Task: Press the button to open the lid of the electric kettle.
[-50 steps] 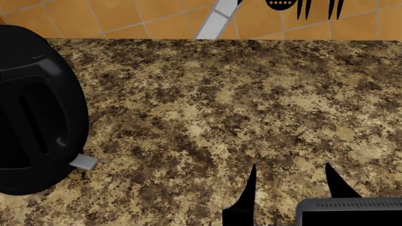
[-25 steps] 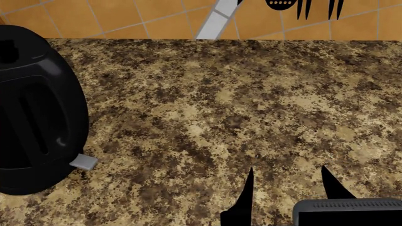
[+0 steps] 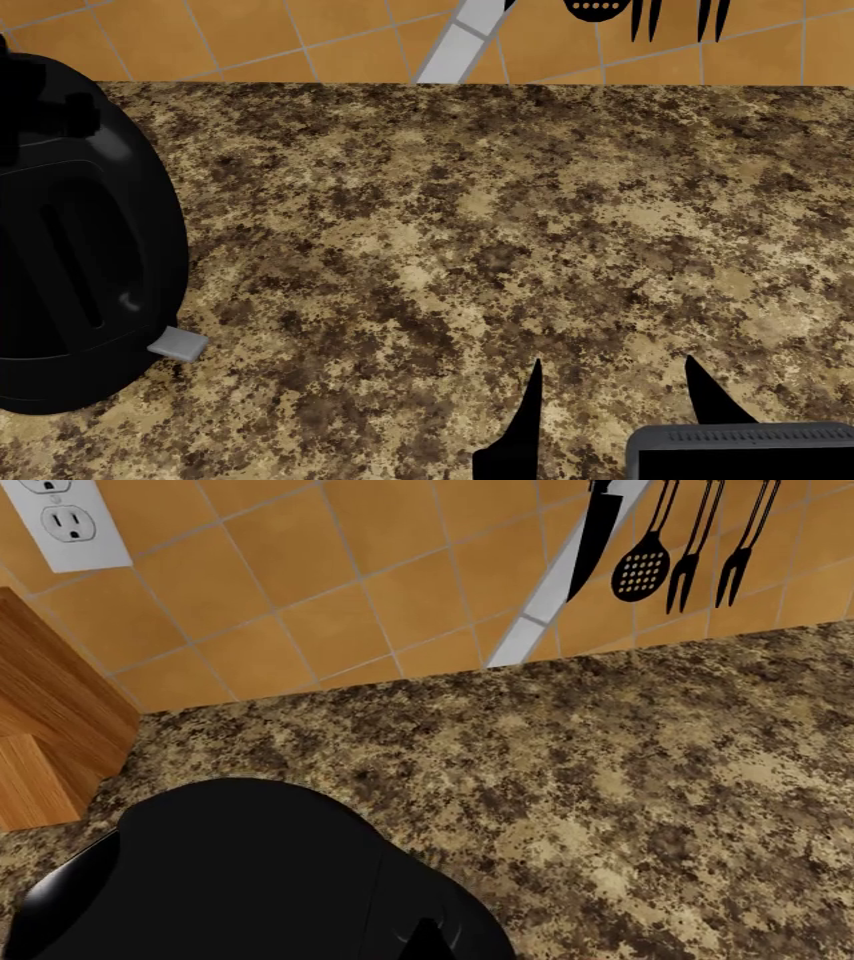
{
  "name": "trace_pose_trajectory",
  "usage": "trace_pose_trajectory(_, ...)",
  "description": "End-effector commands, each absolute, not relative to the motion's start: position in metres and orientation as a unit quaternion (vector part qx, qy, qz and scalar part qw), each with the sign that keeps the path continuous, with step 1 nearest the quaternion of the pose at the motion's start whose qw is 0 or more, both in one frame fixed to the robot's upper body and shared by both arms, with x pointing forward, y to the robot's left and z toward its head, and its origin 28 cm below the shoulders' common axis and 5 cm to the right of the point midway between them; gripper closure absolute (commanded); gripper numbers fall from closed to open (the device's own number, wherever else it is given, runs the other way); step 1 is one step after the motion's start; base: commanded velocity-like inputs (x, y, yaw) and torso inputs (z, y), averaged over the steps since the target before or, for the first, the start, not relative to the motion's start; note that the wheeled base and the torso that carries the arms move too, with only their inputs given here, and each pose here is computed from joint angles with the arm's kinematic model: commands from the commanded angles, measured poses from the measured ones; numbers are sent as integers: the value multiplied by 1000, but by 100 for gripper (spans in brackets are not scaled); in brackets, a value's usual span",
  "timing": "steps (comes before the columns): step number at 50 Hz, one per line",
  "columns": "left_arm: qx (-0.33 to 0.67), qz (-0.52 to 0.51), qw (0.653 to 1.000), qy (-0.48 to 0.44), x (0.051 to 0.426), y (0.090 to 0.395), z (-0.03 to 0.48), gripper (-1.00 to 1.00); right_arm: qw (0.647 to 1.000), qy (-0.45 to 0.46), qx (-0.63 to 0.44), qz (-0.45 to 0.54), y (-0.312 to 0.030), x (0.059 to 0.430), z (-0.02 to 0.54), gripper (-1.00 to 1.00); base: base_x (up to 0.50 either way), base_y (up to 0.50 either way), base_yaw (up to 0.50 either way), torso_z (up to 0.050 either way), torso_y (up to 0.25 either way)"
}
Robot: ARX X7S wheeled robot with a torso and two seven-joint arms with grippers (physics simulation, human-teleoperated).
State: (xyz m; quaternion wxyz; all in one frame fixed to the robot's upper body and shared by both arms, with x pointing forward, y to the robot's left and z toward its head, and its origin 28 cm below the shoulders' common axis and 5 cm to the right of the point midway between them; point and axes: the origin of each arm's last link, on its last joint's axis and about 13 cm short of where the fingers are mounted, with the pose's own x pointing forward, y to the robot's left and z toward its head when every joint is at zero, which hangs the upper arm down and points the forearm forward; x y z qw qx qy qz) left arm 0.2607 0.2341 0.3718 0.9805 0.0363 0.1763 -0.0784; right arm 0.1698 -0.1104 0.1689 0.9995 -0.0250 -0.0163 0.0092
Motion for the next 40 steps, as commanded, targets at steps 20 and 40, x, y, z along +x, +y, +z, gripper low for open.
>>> trace_pose_trajectory(20,16,-66,965,253,297,234,323,100,1000,-20,-18,-4,-116,176,166,-100,2,0,-1,0,0)
trace_pose_trajectory(40,18,-72,962,263,302,229,318,100,1000,-19,-17,-6,-118,176,166,-100,14,-2,-10,0,0)
